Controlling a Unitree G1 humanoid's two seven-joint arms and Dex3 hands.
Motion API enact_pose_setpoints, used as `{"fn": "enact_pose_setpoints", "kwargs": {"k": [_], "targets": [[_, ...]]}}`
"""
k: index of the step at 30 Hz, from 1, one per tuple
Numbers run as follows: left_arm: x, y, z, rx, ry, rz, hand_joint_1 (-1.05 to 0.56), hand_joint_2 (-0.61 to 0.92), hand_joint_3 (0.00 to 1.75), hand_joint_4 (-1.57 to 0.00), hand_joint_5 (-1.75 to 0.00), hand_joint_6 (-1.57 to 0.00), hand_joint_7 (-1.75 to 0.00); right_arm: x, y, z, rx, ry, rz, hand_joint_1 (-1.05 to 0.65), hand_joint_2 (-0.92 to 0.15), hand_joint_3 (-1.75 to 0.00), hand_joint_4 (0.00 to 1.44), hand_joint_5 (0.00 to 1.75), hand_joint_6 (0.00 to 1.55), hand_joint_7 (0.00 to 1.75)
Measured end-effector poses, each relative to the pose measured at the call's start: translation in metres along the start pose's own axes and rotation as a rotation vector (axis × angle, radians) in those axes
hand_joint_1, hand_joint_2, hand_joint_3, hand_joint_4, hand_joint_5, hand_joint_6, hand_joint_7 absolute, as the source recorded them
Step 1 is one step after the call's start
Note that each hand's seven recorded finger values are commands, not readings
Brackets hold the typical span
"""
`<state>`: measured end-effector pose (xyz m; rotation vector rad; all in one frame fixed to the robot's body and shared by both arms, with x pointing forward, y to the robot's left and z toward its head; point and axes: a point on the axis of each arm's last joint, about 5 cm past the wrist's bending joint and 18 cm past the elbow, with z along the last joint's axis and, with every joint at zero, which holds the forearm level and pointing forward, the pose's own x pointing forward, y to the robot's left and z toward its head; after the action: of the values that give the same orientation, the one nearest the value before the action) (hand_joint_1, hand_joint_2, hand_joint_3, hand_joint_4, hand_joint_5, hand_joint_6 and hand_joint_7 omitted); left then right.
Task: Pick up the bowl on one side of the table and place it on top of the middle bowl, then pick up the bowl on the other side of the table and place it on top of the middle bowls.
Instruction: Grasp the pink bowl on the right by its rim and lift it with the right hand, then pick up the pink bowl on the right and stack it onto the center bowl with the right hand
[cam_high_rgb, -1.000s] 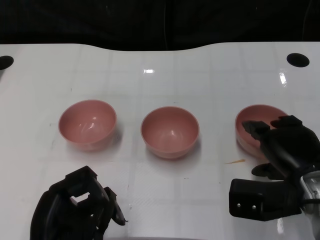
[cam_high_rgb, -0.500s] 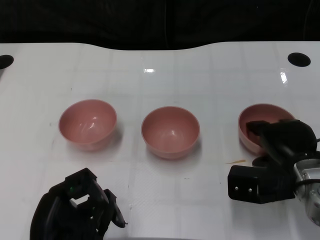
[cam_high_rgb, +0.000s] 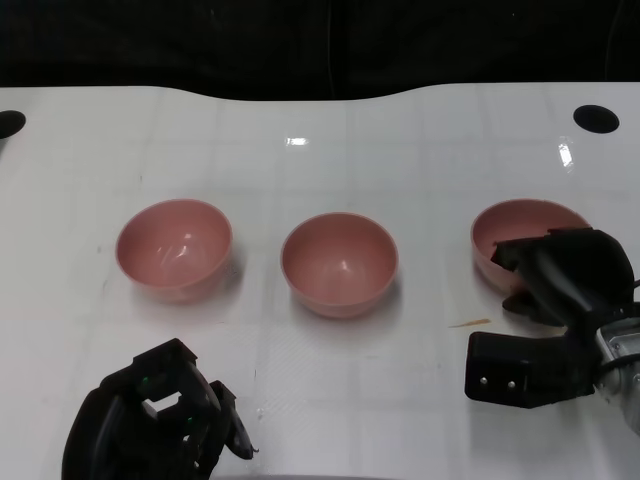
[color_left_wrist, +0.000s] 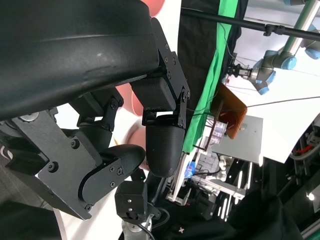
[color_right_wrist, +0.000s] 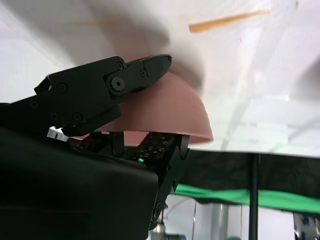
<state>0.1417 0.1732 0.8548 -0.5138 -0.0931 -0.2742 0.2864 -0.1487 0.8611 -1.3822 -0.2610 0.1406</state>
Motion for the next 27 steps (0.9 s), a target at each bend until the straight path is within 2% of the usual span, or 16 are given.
{"fn": "enact_pose_setpoints", "kwargs": {"k": [6, 7, 8, 9, 12, 16, 19, 27], "targets": [[0.0, 0.0, 0.0, -0.002, -0.001, -0.001, -0.1, 0.3, 1.25, -1.0, -1.43, -0.96, -1.28, 0.002, -0.003, 0.003, 0.004, -0.043, -0.126, -0.17, -0.91, -0.18, 0.89, 1.75, 0.7, 1.75], [0.0, 0.0, 0.0, -0.002, -0.001, -0.002, -0.1, 0.31, 1.25, -1.0, -1.43, -0.96, -1.28, 0.003, -0.005, 0.004, 0.008, -0.057, -0.145, -0.18, -0.84, -0.31, 0.89, 1.75, 0.7, 1.75], [0.0, 0.0, 0.0, -0.002, -0.001, -0.003, -0.11, 0.32, 1.24, -1.0, -1.44, -0.95, -1.29, 0.005, -0.008, 0.006, 0.011, -0.074, -0.166, -0.18, -0.66, -0.62, 0.89, 1.75, 0.71, 1.75], [0.0, 0.0, 0.0, -0.002, -0.001, -0.003, -0.11, 0.33, 1.23, -0.99, -1.44, -0.95, -1.29, 0.006, -0.011, 0.007, 0.013, -0.092, -0.188, -0.17, -0.58, -0.76, 0.89, 1.75, 0.71, 1.75], [0.0, 0.0, 0.0, -0.001, 0.0, -0.004, -0.11, 0.33, 1.22, -0.99, -1.45, -0.95, -1.3, 0.01, -0.021, 0.013, 0.029, -0.148, -0.249, -0.15, -0.5, -0.96, 0.89, 1.75, 0.71, 1.75], [0.0, -0.001, 0.001, 0.001, -0.003, -0.007, -0.09, 0.31, 1.25, -0.99, -1.46, -0.96, -1.31, 0.01, -0.031, 0.024, 0.068, -0.231, -0.289, -0.16, -0.47, -1.05, 0.91, 1.75, 0.72, 1.75], [0.0, -0.001, 0.001, -0.001, 0.0, -0.008, -0.08, 0.3, 1.26, -1.0, -1.45, -0.96, -1.3, 0.01, -0.039, 0.033, 0.099, -0.309, -0.318, -0.2, -0.49, -1.11, 0.92, 1.75, 0.72, 1.75], [0.0, -0.001, 0.001, -0.001, 0.0, -0.008, -0.08, 0.31, 1.28, -0.99, -1.44, -0.95, -1.31, 0.013, -0.063, 0.051, 0.121, -0.435, -0.335, -0.22, -0.48, -1.08, 0.91, 1.75, 0.71, 1.75]]}}
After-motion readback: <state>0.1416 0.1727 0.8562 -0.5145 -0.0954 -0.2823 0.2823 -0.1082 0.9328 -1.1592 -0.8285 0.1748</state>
